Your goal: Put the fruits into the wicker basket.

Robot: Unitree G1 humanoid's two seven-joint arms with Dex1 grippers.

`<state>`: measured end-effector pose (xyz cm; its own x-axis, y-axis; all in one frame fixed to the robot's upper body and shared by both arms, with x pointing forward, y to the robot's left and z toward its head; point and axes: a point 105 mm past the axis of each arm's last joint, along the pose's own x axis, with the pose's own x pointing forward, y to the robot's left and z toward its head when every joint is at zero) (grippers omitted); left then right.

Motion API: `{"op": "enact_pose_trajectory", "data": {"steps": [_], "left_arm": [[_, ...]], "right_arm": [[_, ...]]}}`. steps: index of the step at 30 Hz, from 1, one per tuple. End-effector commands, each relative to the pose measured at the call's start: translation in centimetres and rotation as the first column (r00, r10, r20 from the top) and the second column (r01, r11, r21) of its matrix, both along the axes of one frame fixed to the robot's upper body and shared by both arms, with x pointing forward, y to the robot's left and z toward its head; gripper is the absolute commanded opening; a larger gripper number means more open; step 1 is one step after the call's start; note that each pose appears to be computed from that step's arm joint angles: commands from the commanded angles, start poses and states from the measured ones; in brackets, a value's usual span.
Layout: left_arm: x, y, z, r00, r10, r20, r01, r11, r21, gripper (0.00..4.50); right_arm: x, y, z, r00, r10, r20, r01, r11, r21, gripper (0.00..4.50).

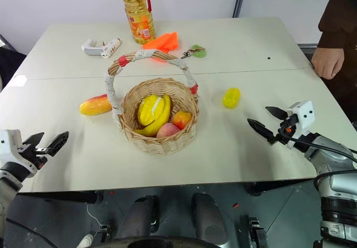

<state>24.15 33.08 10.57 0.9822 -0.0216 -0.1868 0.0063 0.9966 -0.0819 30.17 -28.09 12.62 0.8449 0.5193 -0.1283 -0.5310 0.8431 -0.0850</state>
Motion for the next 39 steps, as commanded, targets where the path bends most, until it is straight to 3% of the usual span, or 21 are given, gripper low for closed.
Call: {"op": "enact_pose_trajectory", "data": {"steps": [1,6,12,17,25,31,39], "left_arm": [[0.1,0.2,1.5,0.998,0.005,0.056,-0.006,1.000,0.028,4.50],[1.0,-0.4,2.2,0.997,-0.034,0.075,0.032,0.999,0.026,4.50],[2.6,-1.5,3.9,0.986,-0.167,0.018,0.162,0.974,0.157,4.50],[5.2,-3.4,6.6,0.941,-0.334,-0.060,0.335,0.892,0.303,4.50],[8.9,-5.3,7.8,0.838,-0.499,-0.221,0.543,0.724,0.426,4.50],[11.2,-5.8,6.2,0.752,-0.551,-0.363,0.659,0.610,0.440,4.50],[12.5,-5.7,3.9,0.673,-0.570,-0.472,0.739,0.537,0.406,4.50]], "right_arm": [[0.3,0.3,1.4,0.998,0.004,0.063,-0.004,1.000,-0.006,4.47],[0.2,1.1,2.6,0.995,0.024,0.092,-0.024,1.000,-0.003,4.47],[-0.9,3.4,5.5,0.984,0.138,0.111,-0.141,0.990,0.021,4.47],[-3.0,7.0,8.6,0.937,0.335,0.098,-0.332,0.942,-0.046,4.47],[-5.7,13.5,10.6,0.823,0.555,0.123,-0.545,0.832,-0.105,4.47],[-7.3,16.4,10.5,0.756,0.641,0.131,-0.636,0.767,-0.089,4.47],[-8.3,17.2,10.1,0.734,0.664,0.142,-0.659,0.747,-0.086,4.47]]}}
